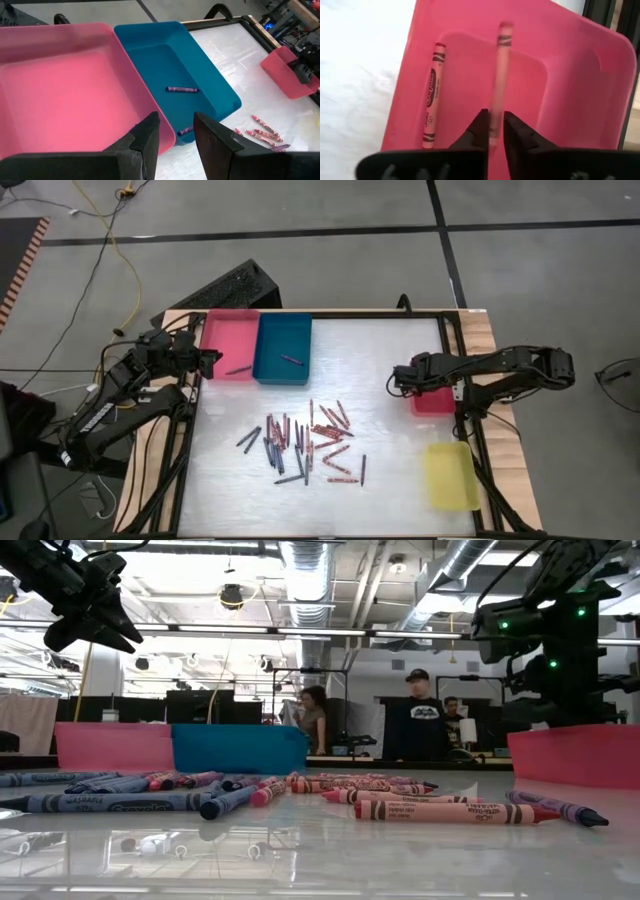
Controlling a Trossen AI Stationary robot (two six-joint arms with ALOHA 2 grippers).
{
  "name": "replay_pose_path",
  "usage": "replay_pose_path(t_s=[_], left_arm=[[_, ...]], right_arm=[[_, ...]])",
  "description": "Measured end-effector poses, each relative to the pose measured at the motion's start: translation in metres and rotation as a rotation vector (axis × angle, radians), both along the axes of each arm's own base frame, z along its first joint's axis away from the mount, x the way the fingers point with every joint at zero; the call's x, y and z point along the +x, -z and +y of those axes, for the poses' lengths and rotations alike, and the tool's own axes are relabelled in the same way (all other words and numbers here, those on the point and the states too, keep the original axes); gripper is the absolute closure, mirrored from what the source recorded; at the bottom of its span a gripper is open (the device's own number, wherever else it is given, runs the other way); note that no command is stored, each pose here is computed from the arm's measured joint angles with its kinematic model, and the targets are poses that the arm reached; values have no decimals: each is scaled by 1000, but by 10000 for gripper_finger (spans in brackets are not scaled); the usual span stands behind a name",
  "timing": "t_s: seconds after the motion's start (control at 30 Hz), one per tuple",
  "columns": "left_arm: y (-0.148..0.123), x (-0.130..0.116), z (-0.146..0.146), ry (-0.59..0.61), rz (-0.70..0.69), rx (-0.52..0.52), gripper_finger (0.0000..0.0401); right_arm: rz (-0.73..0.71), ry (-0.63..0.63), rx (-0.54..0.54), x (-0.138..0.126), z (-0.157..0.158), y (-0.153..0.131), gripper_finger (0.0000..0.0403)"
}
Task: Sort crayons
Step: Put the red crayon into the small red bin, then put the pink crayon into the yellow bin
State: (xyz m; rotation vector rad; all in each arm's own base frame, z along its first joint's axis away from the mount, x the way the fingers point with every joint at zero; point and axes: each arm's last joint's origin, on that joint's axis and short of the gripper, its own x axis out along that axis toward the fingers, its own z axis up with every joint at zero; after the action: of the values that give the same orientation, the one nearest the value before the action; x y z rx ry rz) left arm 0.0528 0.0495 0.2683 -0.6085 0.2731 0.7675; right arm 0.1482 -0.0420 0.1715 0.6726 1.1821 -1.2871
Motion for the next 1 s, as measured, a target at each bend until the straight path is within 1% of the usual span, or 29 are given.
replay_pose_path(t_s=[0.1, 0.2, 0.37, 0.5, 0.67, 0.77, 0.83, 1.0], left_arm=[[0, 0, 0, -1, 0, 0, 291], [0, 0, 0, -3, 1, 1, 291], [0, 0, 0, -7, 2, 3, 291], [0, 0, 0, -7, 2, 3, 291], [0, 0, 0, -7, 3, 3, 291], [0, 0, 0, -12, 5, 5, 291], [0, 0, 1, -25, 10, 10, 291], [0, -1, 1, -38, 15, 15, 291]], right_arm=[[2, -11, 1, 0, 0, 0, 337], [-6, -40, 1, 4, -1, -5, 332], [-62, -103, -14, 18, -4, -28, 330], [-161, -170, -43, 34, -5, -57, 330], [-382, -314, -113, 62, 4, -84, 330], [-484, -403, -145, 78, 12, -86, 330], [-509, -447, -150, 89, 17, -83, 330], [-530, -573, -75, 120, 28, -60, 330]])
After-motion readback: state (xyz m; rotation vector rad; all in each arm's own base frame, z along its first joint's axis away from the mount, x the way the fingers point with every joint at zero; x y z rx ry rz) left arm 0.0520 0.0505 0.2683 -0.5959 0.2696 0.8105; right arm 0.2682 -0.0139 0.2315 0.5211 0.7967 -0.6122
